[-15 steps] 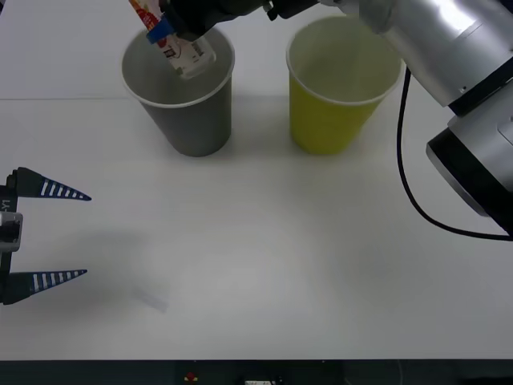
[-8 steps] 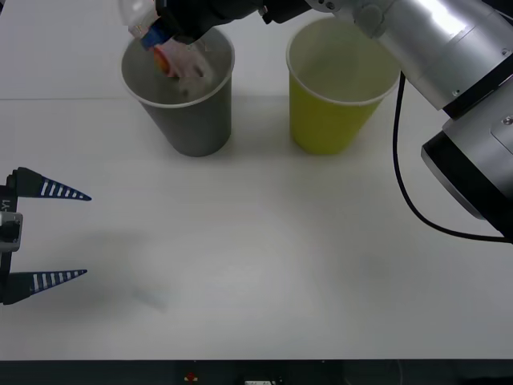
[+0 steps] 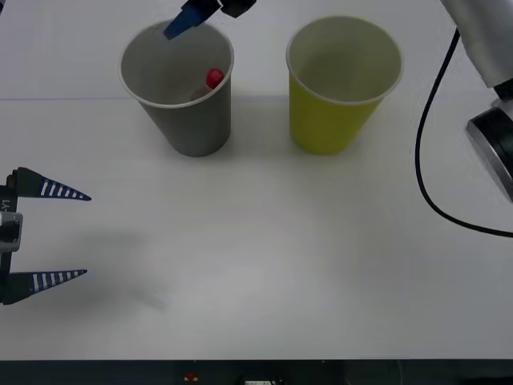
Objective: Put the can into the green bin and the plastic bottle into the gray bin
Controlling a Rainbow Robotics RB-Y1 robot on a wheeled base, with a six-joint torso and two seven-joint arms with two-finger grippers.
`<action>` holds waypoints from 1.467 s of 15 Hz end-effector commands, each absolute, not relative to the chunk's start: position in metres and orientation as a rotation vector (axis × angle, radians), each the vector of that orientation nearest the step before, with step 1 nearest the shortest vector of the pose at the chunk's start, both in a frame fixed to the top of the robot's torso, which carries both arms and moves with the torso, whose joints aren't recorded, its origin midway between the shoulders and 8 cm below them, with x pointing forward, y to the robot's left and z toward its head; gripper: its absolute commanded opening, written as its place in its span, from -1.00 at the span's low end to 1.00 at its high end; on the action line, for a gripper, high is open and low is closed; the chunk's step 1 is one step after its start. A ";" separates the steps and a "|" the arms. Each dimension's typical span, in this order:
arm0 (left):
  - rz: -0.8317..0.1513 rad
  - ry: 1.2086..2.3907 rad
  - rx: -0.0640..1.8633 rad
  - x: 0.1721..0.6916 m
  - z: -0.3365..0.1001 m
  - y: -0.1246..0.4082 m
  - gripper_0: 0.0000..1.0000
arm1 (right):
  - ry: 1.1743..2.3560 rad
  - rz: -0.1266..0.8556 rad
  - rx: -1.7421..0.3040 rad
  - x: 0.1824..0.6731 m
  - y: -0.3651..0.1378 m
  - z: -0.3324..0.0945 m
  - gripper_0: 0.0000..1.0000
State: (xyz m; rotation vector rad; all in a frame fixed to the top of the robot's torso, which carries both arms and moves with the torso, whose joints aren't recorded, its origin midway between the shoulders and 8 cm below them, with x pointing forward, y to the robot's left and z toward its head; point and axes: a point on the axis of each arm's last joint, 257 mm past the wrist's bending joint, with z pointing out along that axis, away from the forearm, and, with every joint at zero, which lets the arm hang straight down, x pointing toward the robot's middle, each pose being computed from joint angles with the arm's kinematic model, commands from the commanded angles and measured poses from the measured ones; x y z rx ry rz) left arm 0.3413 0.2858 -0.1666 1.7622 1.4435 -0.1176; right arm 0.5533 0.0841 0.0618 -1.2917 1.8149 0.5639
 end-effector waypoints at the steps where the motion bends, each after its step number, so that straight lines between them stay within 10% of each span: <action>1: -0.118 1.444 1.762 0.341 -0.167 0.286 1.00 | 1.795 0.567 -1.326 0.537 0.050 0.065 1.00; 22: -0.118 1.444 1.762 0.341 -0.167 0.286 1.00 | 1.603 0.441 -1.509 0.393 -0.201 -0.045 1.00</action>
